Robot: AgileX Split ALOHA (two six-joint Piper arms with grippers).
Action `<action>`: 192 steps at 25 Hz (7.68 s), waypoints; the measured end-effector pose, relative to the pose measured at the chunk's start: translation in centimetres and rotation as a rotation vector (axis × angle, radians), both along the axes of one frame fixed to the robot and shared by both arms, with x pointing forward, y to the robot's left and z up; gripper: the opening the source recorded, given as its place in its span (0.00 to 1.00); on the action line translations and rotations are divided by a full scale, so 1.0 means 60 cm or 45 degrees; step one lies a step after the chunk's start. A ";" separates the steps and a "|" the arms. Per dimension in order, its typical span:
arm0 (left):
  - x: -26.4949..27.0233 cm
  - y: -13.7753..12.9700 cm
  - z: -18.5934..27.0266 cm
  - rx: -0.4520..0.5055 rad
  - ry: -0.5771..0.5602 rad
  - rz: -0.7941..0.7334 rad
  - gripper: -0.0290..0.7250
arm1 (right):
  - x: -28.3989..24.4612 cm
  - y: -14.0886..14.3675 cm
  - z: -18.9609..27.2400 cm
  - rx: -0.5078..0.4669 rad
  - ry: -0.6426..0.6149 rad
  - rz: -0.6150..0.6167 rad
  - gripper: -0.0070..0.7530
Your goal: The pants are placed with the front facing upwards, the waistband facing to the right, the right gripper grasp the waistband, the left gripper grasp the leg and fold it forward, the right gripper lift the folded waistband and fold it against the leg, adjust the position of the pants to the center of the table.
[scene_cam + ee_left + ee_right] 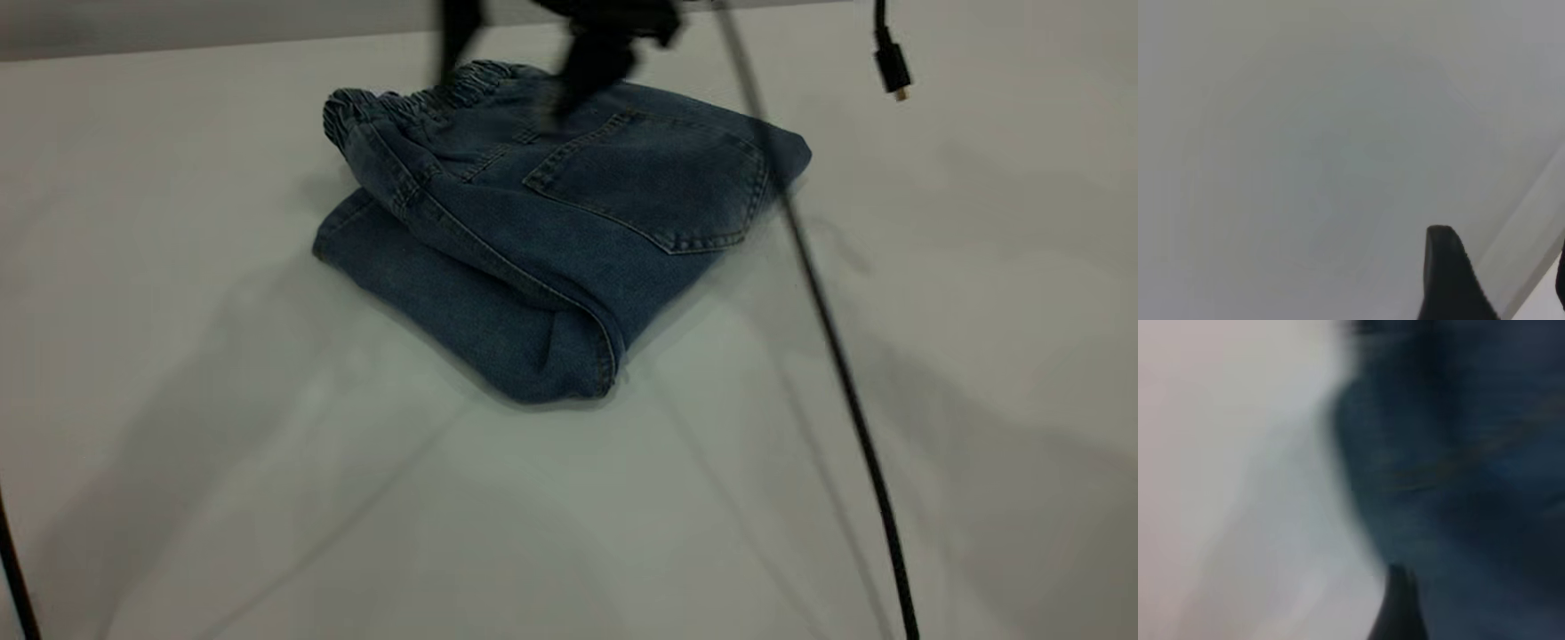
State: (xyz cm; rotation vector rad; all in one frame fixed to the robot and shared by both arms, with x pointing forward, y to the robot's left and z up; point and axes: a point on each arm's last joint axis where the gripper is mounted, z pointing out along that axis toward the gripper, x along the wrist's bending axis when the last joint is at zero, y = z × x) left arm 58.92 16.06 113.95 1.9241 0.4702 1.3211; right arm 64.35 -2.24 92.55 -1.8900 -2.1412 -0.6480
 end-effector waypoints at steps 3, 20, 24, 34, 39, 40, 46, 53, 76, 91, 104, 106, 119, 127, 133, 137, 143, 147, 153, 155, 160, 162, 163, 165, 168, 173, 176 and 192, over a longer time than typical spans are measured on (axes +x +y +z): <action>-0.008 0.003 0.012 -0.008 -0.015 -0.002 0.51 | 0.022 -0.012 -0.014 -0.083 -0.079 -0.151 0.65; -0.026 0.005 0.017 -0.076 0.106 -0.016 0.51 | 0.046 0.024 -0.119 -0.131 0.124 -0.432 0.63; -0.026 0.005 0.018 -0.099 0.113 -0.010 0.51 | 0.040 0.021 -0.126 -0.170 0.164 -0.401 0.59; -0.026 0.005 0.018 -0.100 0.112 -0.009 0.51 | 0.014 0.029 -0.124 -0.164 0.261 -0.069 0.58; -0.026 0.005 0.018 -0.101 0.110 -0.009 0.51 | -0.007 0.040 -0.124 -0.183 0.269 0.174 0.58; -0.026 0.005 0.018 -0.101 0.111 -0.009 0.51 | -0.012 0.045 -0.124 -0.185 0.275 0.203 0.58; -0.026 0.005 0.016 -0.094 0.128 -0.013 0.49 | -0.041 0.058 -0.125 -0.313 0.265 0.443 0.58; -0.027 0.005 0.014 -0.083 0.141 -0.017 0.48 | -0.038 0.076 -0.059 -0.182 0.187 0.368 0.58; -0.099 0.033 0.106 -0.146 -0.042 -0.032 0.48 | 0.003 0.107 -0.117 -0.032 0.366 -0.629 0.57; -0.117 0.040 0.123 -0.158 -0.073 -0.037 0.48 | -0.050 0.149 -0.136 -0.164 0.302 -0.294 0.57; -0.116 0.040 0.122 -0.157 -0.071 -0.037 0.48 | -0.075 0.120 -0.141 -0.422 0.320 0.247 0.57; -0.116 0.040 0.122 -0.157 -0.071 -0.037 0.48 | -0.075 0.120 -0.140 -0.428 0.308 0.298 0.57; -0.116 0.040 0.122 -0.157 -0.072 -0.036 0.48 | -0.065 0.162 -0.082 -0.387 0.032 0.509 0.57; -0.116 0.040 0.122 -0.156 -0.074 -0.036 0.48 | -0.063 0.173 0.009 -0.256 -0.086 0.521 0.57; -0.116 0.039 0.120 -0.145 -0.065 -0.039 0.48 | -0.073 0.162 0.122 -0.180 -0.259 0.574 0.57; -0.127 0.043 0.127 -0.135 -0.062 -0.048 0.48 | -0.090 0.146 0.217 -0.114 -0.399 0.593 0.57; -0.176 0.061 0.168 -0.168 -0.143 -0.060 0.48 | -0.141 0.097 0.375 0.002 -0.625 0.591 0.57; -0.211 0.075 0.194 -0.197 -0.212 -0.065 0.48 | -0.191 0.049 0.460 0.050 -0.746 0.608 0.57; -0.261 0.093 0.220 -0.214 -0.256 -0.084 0.48 | -0.284 -0.047 0.547 0.046 -0.896 0.642 0.57; -0.275 0.097 0.221 -0.210 -0.231 -0.097 0.48 | -0.316 -0.080 0.565 0.037 -0.936 0.645 0.57; -0.309 0.104 0.215 -0.253 -0.066 -0.128 0.48 | -0.397 -0.175 0.585 -0.045 -1.045 0.629 0.57; -0.329 0.109 0.212 -0.286 0.022 -0.137 0.48 | -0.426 -0.212 0.582 -0.094 -1.082 0.610 0.57; -0.340 0.112 0.211 -0.304 0.066 -0.140 0.48 | -0.441 -0.232 0.579 -0.119 -1.101 0.600 0.57; -0.360 0.118 0.208 -0.342 0.151 -0.142 0.48 | -0.471 -0.268 0.570 -0.156 -1.133 0.583 0.57; -0.388 0.125 0.187 -0.386 0.302 -0.131 0.48 | -0.517 -0.315 0.539 -0.169 -1.138 0.575 0.57; -0.432 0.138 0.137 -0.447 0.469 -0.121 0.48 | -0.583 -0.378 0.484 -0.060 -1.249 0.477 0.57; -0.458 0.147 0.107 -0.512 0.498 -0.106 0.48 | -0.612 -0.405 0.437 0.019 -1.264 0.402 0.57; -0.595 0.214 -0.059 -0.594 0.631 0.061 0.48 | -0.666 -0.452 0.213 0.016 -1.100 0.384 0.57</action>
